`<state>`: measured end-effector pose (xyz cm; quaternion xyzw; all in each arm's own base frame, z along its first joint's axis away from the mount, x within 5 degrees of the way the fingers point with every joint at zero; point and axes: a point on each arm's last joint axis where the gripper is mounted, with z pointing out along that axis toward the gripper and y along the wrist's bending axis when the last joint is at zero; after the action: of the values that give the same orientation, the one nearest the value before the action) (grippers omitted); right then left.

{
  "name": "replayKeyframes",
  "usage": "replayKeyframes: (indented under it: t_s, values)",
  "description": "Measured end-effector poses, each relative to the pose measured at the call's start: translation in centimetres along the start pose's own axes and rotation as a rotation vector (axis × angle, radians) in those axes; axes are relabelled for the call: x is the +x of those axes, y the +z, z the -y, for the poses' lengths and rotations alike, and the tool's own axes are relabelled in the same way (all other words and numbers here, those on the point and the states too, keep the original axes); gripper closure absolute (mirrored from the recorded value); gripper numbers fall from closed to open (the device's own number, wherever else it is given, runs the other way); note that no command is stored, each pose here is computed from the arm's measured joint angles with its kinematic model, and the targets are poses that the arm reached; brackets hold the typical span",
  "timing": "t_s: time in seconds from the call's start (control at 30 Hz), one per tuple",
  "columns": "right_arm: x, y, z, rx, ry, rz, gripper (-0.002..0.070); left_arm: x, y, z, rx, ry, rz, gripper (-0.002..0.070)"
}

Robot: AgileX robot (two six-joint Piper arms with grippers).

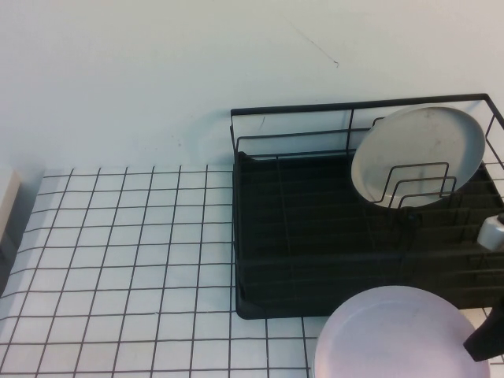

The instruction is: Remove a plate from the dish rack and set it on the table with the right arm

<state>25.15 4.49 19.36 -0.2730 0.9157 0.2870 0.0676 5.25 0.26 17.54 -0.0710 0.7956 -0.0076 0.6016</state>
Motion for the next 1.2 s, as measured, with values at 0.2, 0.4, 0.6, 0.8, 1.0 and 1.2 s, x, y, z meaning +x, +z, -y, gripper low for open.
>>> replayKeyframes:
  t_s: [0.2, 0.4, 0.6, 0.8, 1.0, 1.2]
  values:
    - [-1.8, -2.7, -0.6, 0.000, 0.007, -0.059, 0.0365, 0.0, 0.0, 0.0, 0.000, 0.000, 0.000, 0.0678]
    - [-2.2, -5.6, -2.3, 0.093, -0.023, -0.002, 0.0499, 0.0, 0.0, 0.0, 0.000, 0.000, 0.000, 0.0678]
    - [-0.2, -9.5, -7.8, 0.140, -0.201, 0.193, 0.0658, 0.0, 0.0, 0.0, 0.000, 0.000, 0.000, 0.0678]
    - [3.2, -10.6, -12.2, 0.222, -0.355, 0.473, 0.0674, 0.0, 0.0, 0.0, 0.000, 0.000, 0.000, 0.0678]
    - [7.4, -10.0, -15.0, 0.291, -0.493, 0.655, 0.0677, 0.0, 0.0, 0.0, 0.000, 0.000, 0.000, 0.0678]
    - [10.9, -9.2, -17.4, 0.289, -0.606, 0.672, 0.0678, 0.0, 0.0, 0.0, 0.000, 0.000, 0.000, 0.0678]
